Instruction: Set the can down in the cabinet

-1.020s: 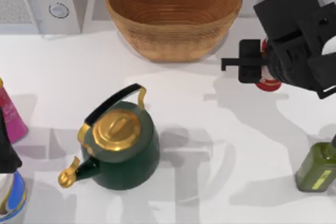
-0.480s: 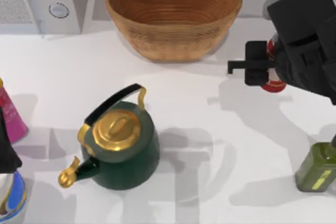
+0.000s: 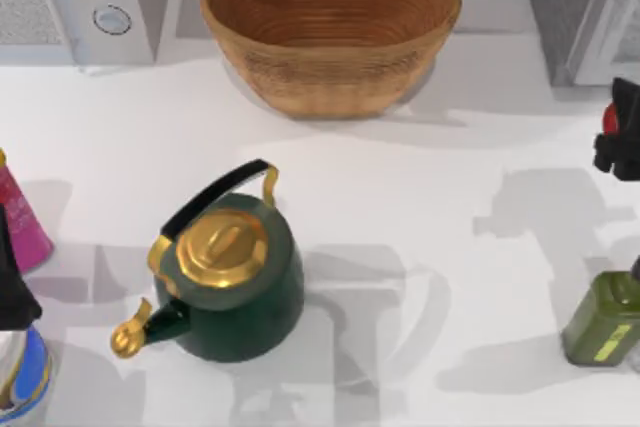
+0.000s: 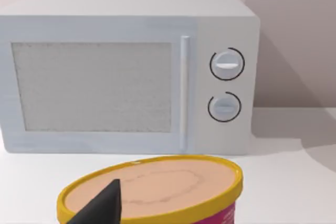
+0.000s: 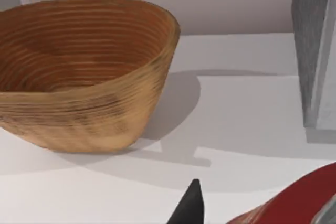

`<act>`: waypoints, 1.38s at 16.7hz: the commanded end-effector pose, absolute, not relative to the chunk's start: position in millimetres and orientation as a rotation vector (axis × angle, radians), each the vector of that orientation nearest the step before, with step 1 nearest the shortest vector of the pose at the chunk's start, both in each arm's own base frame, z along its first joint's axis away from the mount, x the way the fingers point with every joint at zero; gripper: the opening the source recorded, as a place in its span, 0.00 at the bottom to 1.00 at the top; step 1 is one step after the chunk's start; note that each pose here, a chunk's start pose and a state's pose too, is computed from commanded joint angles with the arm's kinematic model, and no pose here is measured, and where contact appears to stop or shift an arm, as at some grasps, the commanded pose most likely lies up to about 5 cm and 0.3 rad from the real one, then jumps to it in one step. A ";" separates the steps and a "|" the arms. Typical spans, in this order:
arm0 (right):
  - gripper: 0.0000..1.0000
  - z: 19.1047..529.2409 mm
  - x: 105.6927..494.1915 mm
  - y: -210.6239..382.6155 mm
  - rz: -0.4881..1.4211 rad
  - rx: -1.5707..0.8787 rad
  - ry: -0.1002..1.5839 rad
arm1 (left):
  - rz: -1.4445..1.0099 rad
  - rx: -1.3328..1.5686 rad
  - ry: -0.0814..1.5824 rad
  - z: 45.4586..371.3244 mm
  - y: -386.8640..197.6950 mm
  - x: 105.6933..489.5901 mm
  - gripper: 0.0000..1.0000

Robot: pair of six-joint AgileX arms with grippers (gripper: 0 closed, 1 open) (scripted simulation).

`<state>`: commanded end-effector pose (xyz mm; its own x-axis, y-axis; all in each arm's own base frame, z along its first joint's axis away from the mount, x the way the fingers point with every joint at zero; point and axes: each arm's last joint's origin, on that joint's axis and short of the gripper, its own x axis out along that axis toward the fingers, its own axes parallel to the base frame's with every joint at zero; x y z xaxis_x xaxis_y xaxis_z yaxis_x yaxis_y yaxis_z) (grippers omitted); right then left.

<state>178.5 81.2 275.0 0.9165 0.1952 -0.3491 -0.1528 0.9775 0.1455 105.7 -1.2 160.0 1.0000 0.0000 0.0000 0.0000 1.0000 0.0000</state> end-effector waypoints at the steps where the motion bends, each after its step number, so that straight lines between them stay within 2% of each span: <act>1: 0.00 272.8 163.3 66.9 0.182 0.125 0.295 | 0.000 0.000 0.000 160.0 -1.2 105.7 1.00; 5: 0.00 233.4 118.5 25.3 0.130 0.095 0.071 | 0.000 0.000 0.000 160.0 -1.2 105.7 1.00; 9: 0.00 180.1 106.7 5.9 0.042 0.028 0.008 | 0.000 0.000 0.000 160.0 -1.2 105.7 1.00; 12: 0.00 161.2 105.7 -0.8 0.002 0.002 0.000 | 0.000 0.000 0.000 160.0 -1.2 105.7 1.00; 18: 0.00 159.7 106.0 -0.9 0.001 0.003 0.005 | 0.000 0.000 0.000 160.0 -1.2 105.7 1.00; 23: 0.00 178.1 110.0 -0.1 0.003 -0.021 0.135 | 0.000 0.000 0.000 160.0 -1.2 105.7 1.00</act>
<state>110.0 -0.1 178.1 0.9909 0.0011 -0.1344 -0.0040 0.9998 -0.0211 105.7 -1.2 160.0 1.0000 0.0000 0.0000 0.0000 1.0000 0.0000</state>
